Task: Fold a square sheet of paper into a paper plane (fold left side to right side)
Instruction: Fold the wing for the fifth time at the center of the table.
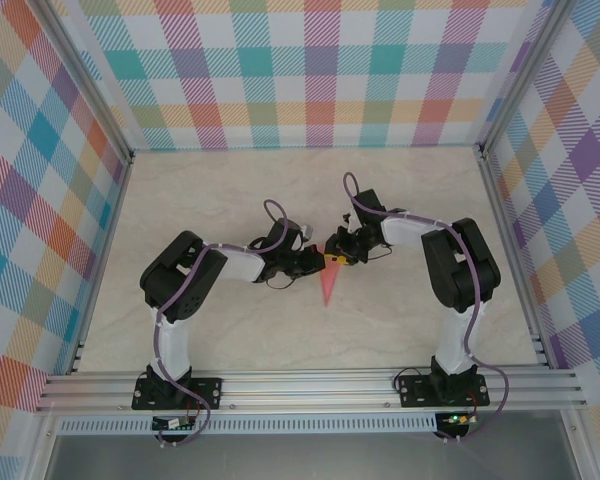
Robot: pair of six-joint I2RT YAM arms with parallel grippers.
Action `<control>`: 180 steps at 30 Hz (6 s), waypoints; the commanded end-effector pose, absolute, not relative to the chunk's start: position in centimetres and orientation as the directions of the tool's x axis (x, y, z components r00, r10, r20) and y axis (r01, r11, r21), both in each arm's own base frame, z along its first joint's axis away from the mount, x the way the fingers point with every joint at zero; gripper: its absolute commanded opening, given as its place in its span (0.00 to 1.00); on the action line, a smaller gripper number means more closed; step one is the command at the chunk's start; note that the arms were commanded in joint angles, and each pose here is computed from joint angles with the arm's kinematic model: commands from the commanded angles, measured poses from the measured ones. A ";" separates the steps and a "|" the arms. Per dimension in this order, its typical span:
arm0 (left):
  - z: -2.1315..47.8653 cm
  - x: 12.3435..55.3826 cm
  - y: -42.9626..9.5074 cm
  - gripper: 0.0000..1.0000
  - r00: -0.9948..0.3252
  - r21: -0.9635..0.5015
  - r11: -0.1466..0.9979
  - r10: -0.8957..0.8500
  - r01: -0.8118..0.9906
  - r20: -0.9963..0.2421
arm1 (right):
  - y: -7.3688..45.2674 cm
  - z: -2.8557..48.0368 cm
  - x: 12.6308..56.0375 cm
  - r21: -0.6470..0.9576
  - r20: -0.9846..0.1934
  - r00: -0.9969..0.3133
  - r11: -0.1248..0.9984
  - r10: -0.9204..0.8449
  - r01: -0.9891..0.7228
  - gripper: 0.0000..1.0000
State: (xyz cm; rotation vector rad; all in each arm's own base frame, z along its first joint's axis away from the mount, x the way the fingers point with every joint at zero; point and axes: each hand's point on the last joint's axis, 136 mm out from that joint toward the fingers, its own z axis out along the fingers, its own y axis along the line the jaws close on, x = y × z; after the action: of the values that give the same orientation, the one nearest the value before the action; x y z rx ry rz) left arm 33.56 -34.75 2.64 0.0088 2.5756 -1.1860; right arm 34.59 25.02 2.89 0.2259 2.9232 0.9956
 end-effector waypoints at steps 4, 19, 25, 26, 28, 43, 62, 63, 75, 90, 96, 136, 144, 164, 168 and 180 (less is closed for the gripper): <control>1.3 32.9 -35.1 0.00 -0.962 -0.724 0.676 -0.083 0.136 -0.258 | 24.6 2.8 34.6 0.574 -0.009 -0.990 0.812 0.140 0.110 0.31; 2.5 32.9 -34.8 0.00 -0.956 -0.725 0.673 -0.094 0.144 -0.277 | 22.9 -0.6 32.8 0.502 0.045 -0.985 0.849 0.167 0.167 0.19; 3.9 32.7 -34.2 0.07 -0.949 -0.728 0.669 -0.107 0.152 -0.297 | 22.1 -1.7 32.1 0.476 0.059 -0.982 0.859 0.180 0.186 0.15; 4.3 32.5 -34.0 0.09 -0.947 -0.727 0.669 -0.108 0.156 -0.303 | 22.0 -1.8 32.1 0.473 0.061 -0.982 0.861 0.181 0.188 0.15; 4.8 32.3 -33.5 0.14 -0.944 -0.723 0.673 -0.112 0.159 -0.311 | 21.9 -2.0 32.1 0.468 0.061 -0.982 0.864 0.181 0.188 0.14; 10.5 26.1 -36.4 0.21 -0.934 -0.775 0.551 0.024 0.309 -0.356 | 22.0 -1.8 32.1 0.472 0.058 -0.982 0.862 0.177 0.183 0.14; 6.4 26.1 -37.2 0.19 -0.946 -0.726 0.630 0.046 0.276 -0.321 | 22.0 -1.6 32.1 0.472 0.055 -0.984 0.864 0.169 0.175 0.14; 6.3 26.1 -37.3 0.19 -0.947 -0.729 0.628 0.044 0.274 -0.318 | 22.0 -1.6 32.1 0.473 0.055 -0.984 0.864 0.168 0.174 0.14; 3.9 25.5 -36.4 0.17 -0.961 -0.722 0.656 0.016 0.219 -0.276 | 21.9 -1.7 32.1 0.469 0.056 -0.984 0.866 0.167 0.174 0.14; 2.0 24.5 -35.8 0.15 -0.969 -0.704 0.684 0.019 0.192 -0.246 | 22.0 -1.4 32.3 0.472 0.050 -0.986 0.866 0.161 0.166 0.14; 1.4 24.0 -36.3 0.15 -0.972 -0.705 0.683 0.032 0.191 -0.233 | 22.3 -1.2 32.5 0.479 0.048 -0.987 0.863 0.156 0.160 0.14; -1.5 22.5 -34.3 0.00 -0.982 -0.632 0.765 0.009 0.127 -0.187 | 26.8 3.0 29.5 0.661 -0.078 -0.997 0.749 0.026 -0.032 0.00; -1.5 22.5 -34.2 0.00 -0.982 -0.627 0.769 0.010 0.127 -0.187 | 26.1 1.4 31.7 0.634 -0.136 -0.990 0.771 0.027 -0.066 0.00; -1.9 22.3 -34.2 0.00 -0.984 -0.630 0.767 0.011 0.122 -0.178 | 22.9 0.9 37.2 0.575 -0.222 -0.974 0.813 0.043 -0.095 0.00; -1.9 22.3 -34.2 0.00 -0.984 -0.630 0.767 0.011 0.123 -0.178 | 22.3 0.6 38.1 0.554 -0.224 -0.974 0.827 0.038 -0.095 0.00; -1.9 22.2 -34.1 0.00 -0.984 -0.632 0.766 0.011 0.123 -0.178 | 20.6 0.9 40.9 0.535 -0.246 -0.967 0.840 0.059 -0.085 0.01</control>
State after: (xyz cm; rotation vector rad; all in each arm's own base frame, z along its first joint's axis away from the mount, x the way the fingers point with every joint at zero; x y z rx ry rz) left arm 25.32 -36.54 2.27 0.1237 2.6128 -1.1546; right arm 38.13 22.97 1.81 -0.0419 2.8003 0.9657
